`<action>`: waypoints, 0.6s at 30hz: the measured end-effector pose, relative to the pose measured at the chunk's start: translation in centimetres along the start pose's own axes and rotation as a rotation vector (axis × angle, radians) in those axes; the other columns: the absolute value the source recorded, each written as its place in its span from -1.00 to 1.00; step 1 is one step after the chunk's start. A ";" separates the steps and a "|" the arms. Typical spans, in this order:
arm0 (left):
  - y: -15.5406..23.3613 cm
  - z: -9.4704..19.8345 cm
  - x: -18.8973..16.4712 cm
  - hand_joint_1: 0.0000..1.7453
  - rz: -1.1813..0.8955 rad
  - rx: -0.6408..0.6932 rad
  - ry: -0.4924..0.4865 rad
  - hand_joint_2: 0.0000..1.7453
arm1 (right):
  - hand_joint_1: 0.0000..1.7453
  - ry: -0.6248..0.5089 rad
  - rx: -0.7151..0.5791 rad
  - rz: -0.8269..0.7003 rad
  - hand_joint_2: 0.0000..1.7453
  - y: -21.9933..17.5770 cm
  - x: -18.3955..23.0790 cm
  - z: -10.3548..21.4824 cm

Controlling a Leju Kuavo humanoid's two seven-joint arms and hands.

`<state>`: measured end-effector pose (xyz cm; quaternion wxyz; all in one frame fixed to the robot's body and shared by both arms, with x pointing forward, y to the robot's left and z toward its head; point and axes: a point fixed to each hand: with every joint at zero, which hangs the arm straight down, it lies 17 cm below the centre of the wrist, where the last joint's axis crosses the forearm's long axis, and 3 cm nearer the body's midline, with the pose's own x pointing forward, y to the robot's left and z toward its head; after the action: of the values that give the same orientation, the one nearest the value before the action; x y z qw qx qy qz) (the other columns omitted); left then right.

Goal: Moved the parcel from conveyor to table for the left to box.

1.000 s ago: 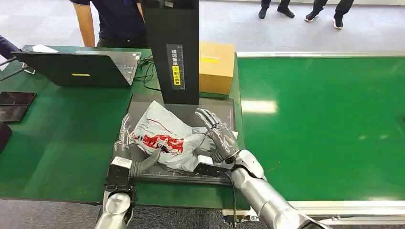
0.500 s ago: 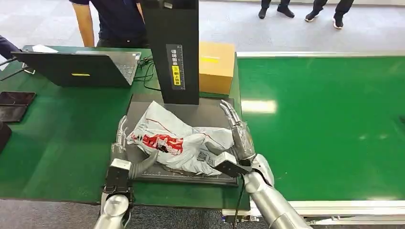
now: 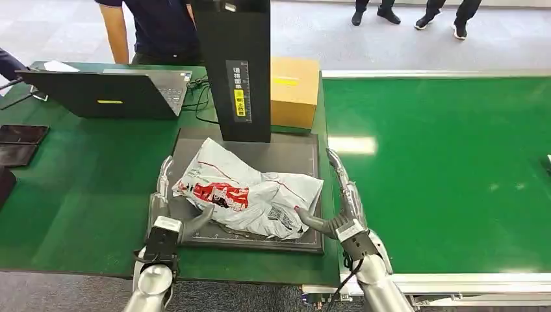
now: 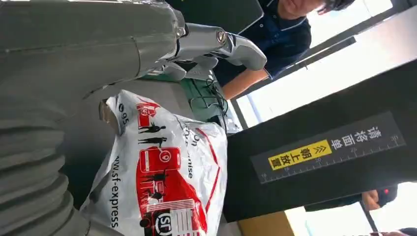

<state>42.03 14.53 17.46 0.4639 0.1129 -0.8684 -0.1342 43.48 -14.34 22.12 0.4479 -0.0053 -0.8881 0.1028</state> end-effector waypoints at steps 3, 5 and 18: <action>-0.1 -0.2 0.1 -1.00 -0.026 -0.020 -0.010 1.00 | -1.00 0.000 -0.011 0.016 1.00 -0.6 0.3 0.4; -0.4 -0.4 0.3 -1.00 -0.050 -0.041 -0.019 1.00 | -1.00 -0.001 -0.020 0.033 1.00 -1.0 0.4 0.7; -5.4 -2.6 1.4 -1.00 -0.269 -0.335 -0.124 1.00 | -1.00 0.008 -0.055 0.059 1.00 -2.3 0.4 1.3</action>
<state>43.83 8.65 18.07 0.3997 0.1408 -0.8380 -0.3438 42.39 -16.82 22.08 0.4481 -0.0443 -0.8882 0.0915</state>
